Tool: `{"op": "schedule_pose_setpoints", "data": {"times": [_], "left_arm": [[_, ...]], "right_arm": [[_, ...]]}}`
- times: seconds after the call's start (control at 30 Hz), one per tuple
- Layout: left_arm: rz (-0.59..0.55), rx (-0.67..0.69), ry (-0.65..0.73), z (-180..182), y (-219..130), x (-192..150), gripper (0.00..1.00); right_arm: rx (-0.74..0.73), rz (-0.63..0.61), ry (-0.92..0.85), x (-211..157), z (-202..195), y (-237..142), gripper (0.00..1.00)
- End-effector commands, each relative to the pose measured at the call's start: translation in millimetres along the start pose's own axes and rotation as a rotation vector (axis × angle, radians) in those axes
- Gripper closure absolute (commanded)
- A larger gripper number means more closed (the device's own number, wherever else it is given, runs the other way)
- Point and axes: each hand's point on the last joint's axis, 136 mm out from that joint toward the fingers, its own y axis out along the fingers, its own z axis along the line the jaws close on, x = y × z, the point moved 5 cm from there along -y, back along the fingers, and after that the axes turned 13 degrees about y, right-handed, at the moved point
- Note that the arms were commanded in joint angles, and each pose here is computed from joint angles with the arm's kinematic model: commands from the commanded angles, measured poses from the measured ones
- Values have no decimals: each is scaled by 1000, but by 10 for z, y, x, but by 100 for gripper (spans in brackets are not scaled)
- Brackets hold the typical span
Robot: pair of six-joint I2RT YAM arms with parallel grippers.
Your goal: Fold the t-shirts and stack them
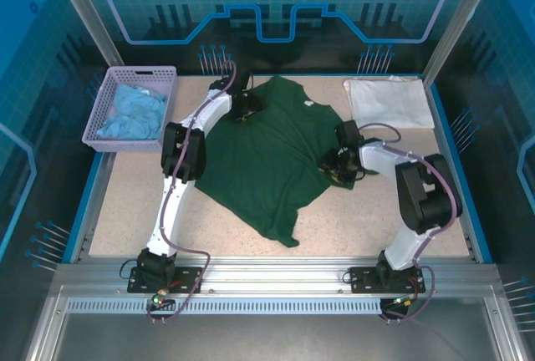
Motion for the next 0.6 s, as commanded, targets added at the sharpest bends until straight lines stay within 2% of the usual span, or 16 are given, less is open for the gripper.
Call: {"op": "schedule_pose_setpoints", "data": {"times": [0.0,0.13,0.37,0.5,0.57], "left_arm": [[74,-91,64,-239,73,-112,28],[49,-140,87,-428,27,-78,22],[98,-277,32,-627,7,-156,25],[113,-335,12,-751,-61,-233,25],[118,-356,-13,-761,-69,-273,29]], "right_arm": [[-150,53,82,-449,-516,11,46],[-144,9,119,-571,-746,-163,41],[-126,-75,35,-481,-701,-463,30],[-104,-90,-6,-428,-616,-529,28],[-99,-97,-25,-391,-582,-551,28]]}}
